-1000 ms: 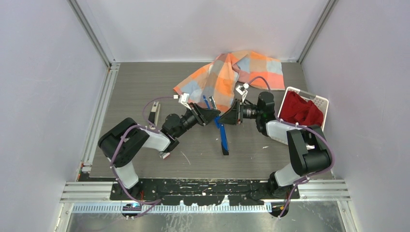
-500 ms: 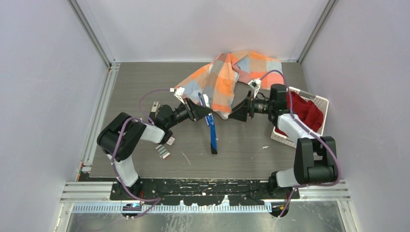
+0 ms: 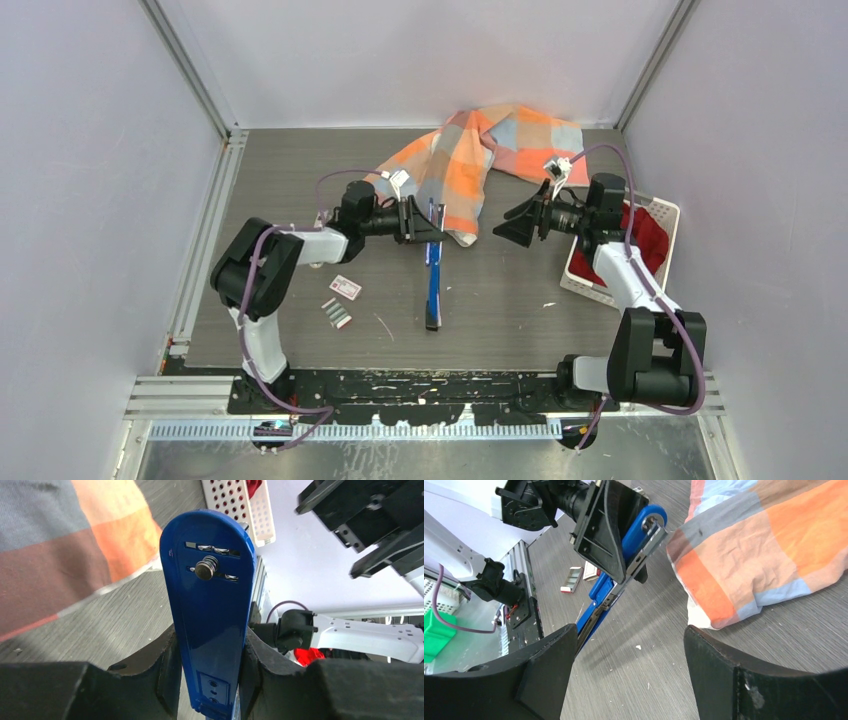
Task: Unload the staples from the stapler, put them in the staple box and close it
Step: Unload the staple at the center of the board.
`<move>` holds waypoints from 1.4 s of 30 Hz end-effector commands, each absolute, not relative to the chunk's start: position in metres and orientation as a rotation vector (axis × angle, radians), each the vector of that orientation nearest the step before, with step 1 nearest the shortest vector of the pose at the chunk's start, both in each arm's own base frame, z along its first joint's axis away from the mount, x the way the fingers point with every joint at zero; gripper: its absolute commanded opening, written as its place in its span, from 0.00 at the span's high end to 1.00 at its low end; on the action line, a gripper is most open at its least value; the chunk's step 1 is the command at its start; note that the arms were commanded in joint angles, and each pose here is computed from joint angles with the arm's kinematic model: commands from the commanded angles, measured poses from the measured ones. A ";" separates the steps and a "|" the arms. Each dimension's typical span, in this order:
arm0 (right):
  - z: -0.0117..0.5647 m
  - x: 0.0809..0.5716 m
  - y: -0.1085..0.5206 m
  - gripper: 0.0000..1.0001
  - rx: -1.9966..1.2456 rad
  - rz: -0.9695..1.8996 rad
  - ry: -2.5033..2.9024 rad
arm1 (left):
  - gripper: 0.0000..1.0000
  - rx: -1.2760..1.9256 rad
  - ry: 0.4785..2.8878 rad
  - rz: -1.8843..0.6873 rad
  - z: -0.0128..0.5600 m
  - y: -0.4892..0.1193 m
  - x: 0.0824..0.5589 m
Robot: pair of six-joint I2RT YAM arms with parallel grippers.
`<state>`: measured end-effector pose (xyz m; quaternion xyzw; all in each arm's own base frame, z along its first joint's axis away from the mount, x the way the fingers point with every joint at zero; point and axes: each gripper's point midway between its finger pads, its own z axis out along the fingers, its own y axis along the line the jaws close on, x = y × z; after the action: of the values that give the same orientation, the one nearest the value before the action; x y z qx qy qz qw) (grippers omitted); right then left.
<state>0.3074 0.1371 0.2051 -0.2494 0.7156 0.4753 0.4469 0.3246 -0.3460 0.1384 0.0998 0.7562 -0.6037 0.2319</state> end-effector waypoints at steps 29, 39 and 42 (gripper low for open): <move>0.170 0.321 0.118 0.16 -0.576 1.105 1.864 | 1.00 0.923 2.326 -1.312 0.075 -0.400 0.285; 0.095 0.333 0.147 0.47 -0.553 0.960 2.160 | 1.00 1.014 2.206 -1.168 0.101 -0.399 0.274; 0.087 0.328 0.151 0.60 -0.578 0.964 2.193 | 1.00 1.000 2.182 -1.169 0.110 -0.399 0.274</move>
<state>0.3147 0.1513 0.0881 -0.2056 0.8305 0.4046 0.3228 0.2640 -0.3920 0.0582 0.3489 0.8292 -0.4042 0.1652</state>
